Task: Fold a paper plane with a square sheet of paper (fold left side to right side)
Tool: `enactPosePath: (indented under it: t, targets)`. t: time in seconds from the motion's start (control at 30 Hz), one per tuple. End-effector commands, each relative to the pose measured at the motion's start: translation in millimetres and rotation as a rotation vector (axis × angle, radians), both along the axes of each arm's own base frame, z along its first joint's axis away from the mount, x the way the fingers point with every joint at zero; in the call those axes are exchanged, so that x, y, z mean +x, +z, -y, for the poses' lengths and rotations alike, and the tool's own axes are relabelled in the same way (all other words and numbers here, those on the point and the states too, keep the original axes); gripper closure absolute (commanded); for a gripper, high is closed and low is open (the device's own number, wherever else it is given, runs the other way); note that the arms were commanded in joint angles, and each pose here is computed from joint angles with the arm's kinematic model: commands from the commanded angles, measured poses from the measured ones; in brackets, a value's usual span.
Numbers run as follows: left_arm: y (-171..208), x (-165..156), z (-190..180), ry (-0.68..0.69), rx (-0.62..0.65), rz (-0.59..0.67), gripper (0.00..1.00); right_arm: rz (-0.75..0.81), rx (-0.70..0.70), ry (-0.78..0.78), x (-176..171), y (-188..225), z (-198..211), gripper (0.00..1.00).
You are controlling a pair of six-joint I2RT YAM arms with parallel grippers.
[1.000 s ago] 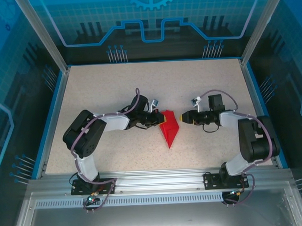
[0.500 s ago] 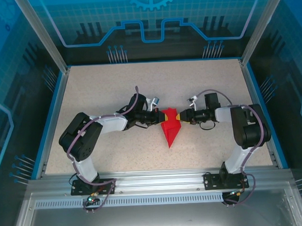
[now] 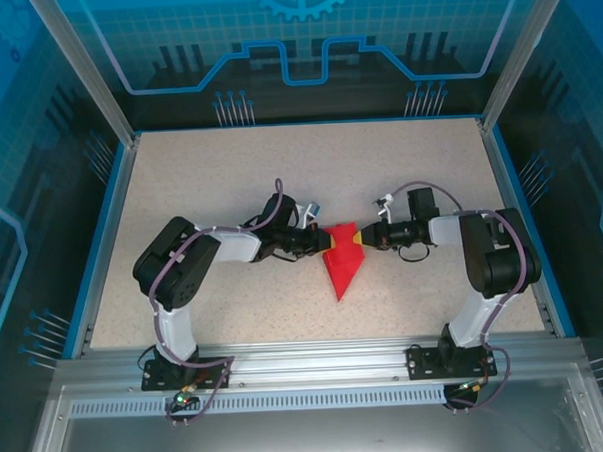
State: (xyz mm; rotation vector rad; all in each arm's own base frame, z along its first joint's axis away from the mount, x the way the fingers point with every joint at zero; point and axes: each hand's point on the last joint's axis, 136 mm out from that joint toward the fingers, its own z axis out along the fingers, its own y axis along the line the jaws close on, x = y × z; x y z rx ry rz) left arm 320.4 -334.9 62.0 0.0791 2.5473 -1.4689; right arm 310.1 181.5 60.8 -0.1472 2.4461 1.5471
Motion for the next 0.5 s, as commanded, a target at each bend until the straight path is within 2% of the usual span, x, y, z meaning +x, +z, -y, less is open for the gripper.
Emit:
enactPosePath:
  t: [0.0,0.1,0.23,0.37,0.47]
  targets:
    - [-1,5,-4,0.005,0.023,0.020,0.71,-0.015,-0.039,0.000,-8,-2,0,1.00]
    - [-1,8,-23,0.046,0.089,0.032,0.61,-0.035,-0.073,-0.016,-10,-5,3,1.00]
    - [7,11,-48,0.085,0.169,0.071,0.54,-0.067,-0.097,-0.028,-14,-2,3,1.00]
    - [24,4,-62,0.093,0.238,0.124,0.52,-0.089,-0.153,-0.041,-19,0,2,1.00]
    - [39,-15,-58,0.059,0.252,0.181,0.53,-0.143,-0.181,-0.068,-22,0,2,1.00]
